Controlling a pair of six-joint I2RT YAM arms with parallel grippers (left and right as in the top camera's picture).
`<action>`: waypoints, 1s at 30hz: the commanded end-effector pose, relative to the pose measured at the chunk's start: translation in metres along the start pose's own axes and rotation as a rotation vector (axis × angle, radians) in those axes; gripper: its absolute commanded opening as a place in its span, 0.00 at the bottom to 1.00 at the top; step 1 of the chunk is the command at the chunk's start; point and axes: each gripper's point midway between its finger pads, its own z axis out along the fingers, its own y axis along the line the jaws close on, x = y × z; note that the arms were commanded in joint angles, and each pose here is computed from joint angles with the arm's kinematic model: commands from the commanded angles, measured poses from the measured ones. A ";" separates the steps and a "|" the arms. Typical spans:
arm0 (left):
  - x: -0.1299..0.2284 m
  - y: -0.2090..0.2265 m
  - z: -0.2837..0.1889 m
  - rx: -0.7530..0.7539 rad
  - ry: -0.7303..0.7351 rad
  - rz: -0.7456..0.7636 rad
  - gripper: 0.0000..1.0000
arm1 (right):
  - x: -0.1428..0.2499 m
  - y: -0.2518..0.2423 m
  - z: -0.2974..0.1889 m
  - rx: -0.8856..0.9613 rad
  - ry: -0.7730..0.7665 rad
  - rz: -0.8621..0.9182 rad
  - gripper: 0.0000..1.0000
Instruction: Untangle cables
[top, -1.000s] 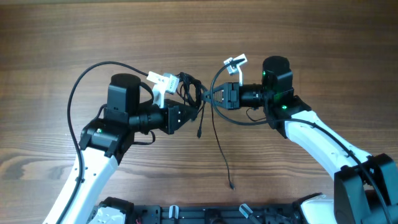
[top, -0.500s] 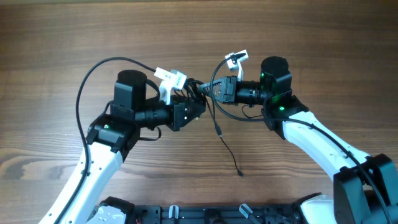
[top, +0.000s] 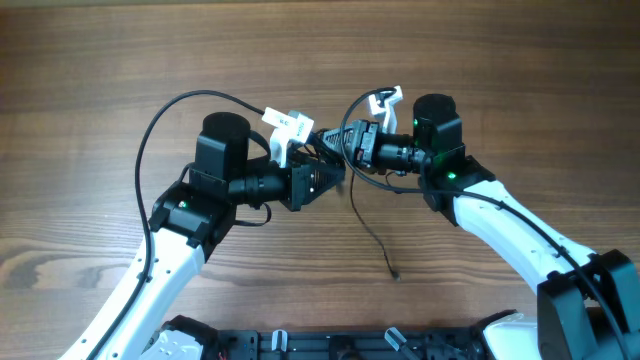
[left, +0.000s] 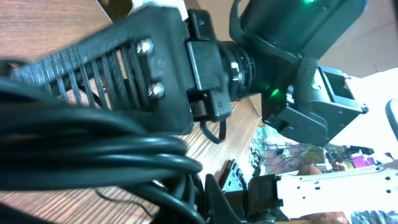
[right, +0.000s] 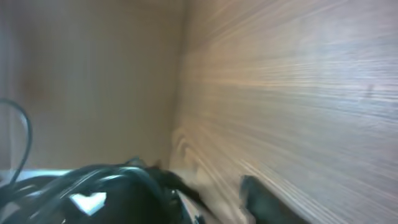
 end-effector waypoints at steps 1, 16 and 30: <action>0.003 -0.018 -0.007 0.099 0.031 0.008 0.04 | -0.014 -0.005 -0.001 0.050 -0.073 0.003 0.94; -0.012 0.068 -0.060 -0.183 -0.104 -0.233 0.04 | 0.009 -0.085 -0.018 0.402 -0.085 0.223 1.00; -0.016 0.061 -0.055 -0.164 -0.108 -0.184 0.04 | 0.000 -0.111 -0.032 0.546 -0.184 0.231 1.00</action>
